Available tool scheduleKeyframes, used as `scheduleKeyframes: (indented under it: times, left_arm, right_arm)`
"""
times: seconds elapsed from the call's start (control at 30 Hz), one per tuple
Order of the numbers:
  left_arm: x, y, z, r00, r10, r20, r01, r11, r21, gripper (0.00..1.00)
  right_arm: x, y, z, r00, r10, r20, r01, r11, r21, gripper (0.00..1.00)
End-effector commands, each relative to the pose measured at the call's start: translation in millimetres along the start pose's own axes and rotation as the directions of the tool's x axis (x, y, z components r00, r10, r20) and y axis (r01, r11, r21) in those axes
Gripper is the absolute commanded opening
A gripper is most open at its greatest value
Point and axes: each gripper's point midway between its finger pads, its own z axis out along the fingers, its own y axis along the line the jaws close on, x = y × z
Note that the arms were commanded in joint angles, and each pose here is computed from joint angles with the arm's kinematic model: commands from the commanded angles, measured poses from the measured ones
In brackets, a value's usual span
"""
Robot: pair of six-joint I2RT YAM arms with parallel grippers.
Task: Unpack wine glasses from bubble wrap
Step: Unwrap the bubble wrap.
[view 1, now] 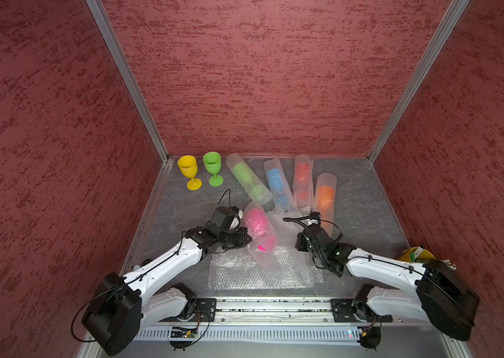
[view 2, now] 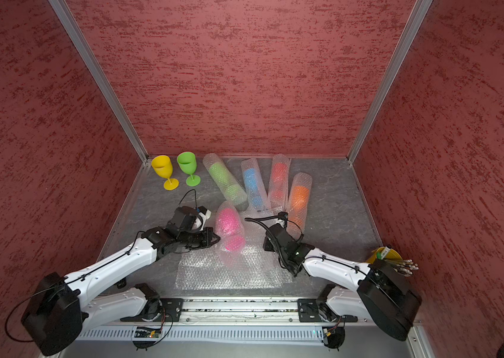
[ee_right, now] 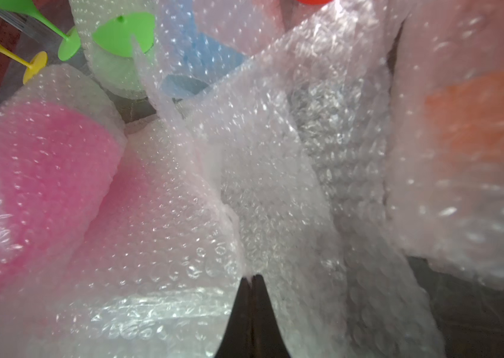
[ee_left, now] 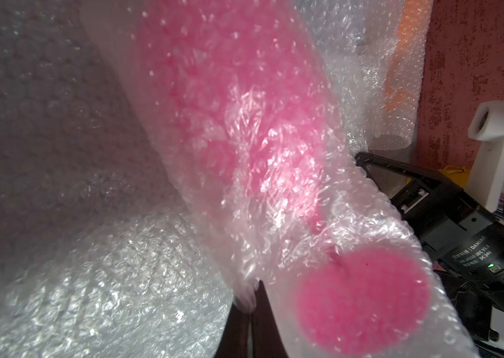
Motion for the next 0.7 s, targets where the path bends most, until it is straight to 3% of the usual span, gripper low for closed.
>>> scheduleKeyframes:
  times: [0.0,0.3,0.67]
  left_arm:
    - [2,15,5,1.0,-0.003,0.007,0.004,0.998,-0.071,0.0]
    - [10,19,10,0.999,0.052,0.001,-0.051,0.99,-0.132,0.0]
    - [13,-4,9,0.981,0.192,0.035,-0.185,0.972,-0.147,0.0]
  right_arm:
    - [4,-25,4,0.999,-0.035,0.001,0.034,0.995,0.098,0.0]
    - [1,-16,-4,0.999,-0.039,0.003,0.038,0.998,0.045,0.0]
    - [-9,-13,-35,1.0,-0.012,0.009,0.012,1.0,0.022,0.0]
